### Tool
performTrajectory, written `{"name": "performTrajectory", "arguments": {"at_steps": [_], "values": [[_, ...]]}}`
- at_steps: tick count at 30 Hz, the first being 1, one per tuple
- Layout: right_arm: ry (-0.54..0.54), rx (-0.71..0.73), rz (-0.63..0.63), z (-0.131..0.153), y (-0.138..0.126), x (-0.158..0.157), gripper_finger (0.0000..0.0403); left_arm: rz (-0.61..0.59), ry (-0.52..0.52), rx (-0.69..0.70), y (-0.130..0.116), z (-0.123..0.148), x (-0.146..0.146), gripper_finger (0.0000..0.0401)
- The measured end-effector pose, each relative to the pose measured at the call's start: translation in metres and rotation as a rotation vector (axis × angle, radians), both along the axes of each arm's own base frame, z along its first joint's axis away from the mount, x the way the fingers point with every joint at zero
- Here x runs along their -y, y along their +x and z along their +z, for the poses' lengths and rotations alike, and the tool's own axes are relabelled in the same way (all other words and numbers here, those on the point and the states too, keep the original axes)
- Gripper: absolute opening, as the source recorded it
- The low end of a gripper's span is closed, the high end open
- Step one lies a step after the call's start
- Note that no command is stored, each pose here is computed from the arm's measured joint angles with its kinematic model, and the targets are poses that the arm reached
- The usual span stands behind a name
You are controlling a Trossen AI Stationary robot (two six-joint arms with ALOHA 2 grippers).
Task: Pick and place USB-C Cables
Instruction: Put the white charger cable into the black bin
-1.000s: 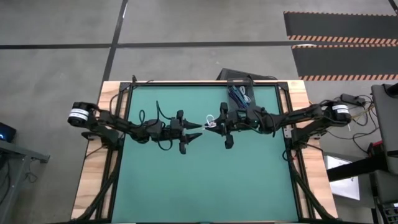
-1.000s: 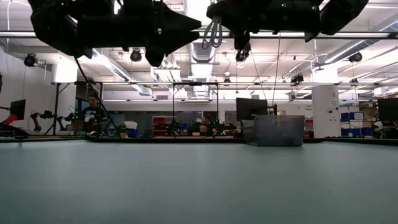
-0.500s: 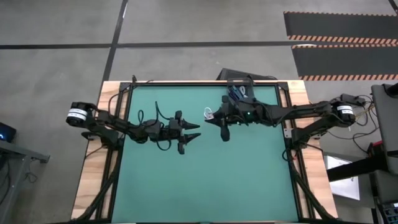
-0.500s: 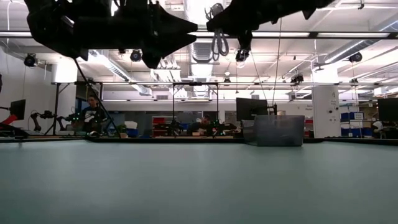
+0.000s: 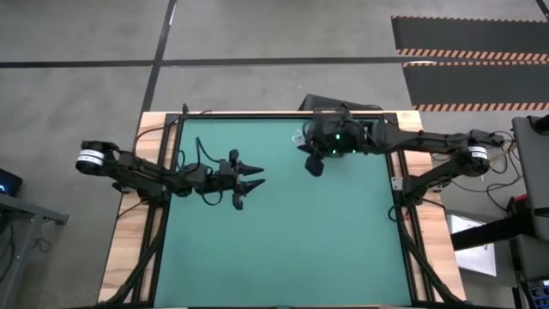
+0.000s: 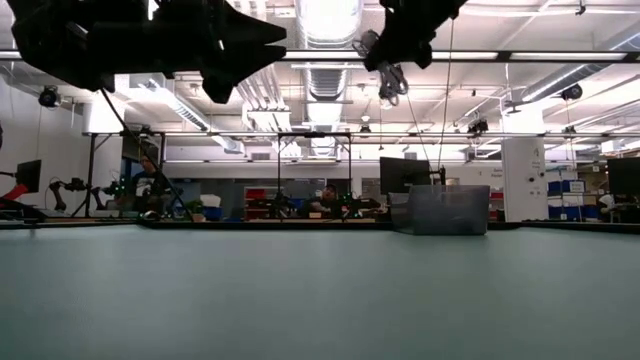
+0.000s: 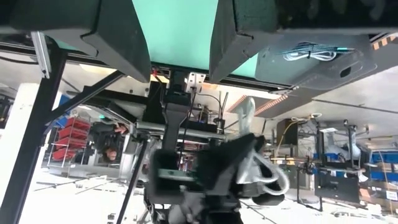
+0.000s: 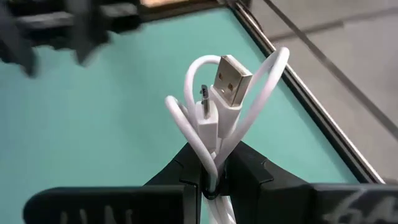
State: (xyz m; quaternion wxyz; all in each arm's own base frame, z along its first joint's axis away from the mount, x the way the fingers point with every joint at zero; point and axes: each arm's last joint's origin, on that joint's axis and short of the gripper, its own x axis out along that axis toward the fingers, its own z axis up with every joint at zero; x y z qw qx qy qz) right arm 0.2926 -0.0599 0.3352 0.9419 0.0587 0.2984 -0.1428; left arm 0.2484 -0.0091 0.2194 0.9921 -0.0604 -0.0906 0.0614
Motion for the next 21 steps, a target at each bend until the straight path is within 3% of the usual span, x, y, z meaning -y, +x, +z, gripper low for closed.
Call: {"name": "performTrajectory", "arguments": {"at_steps": [10, 21], "values": [[0.021, -0.241, -0.152, 0.000, -0.021, 0.054, 0.0038, -0.004, -0.025, 0.003, -0.002, -0.001, 0.000, 0.0149], [-0.026, -0.606, -0.032, -0.033, -0.024, 0.101, 0.0038, -0.004, -0.024, 0.003, -0.002, -0.001, 0.000, 0.0149]]}}
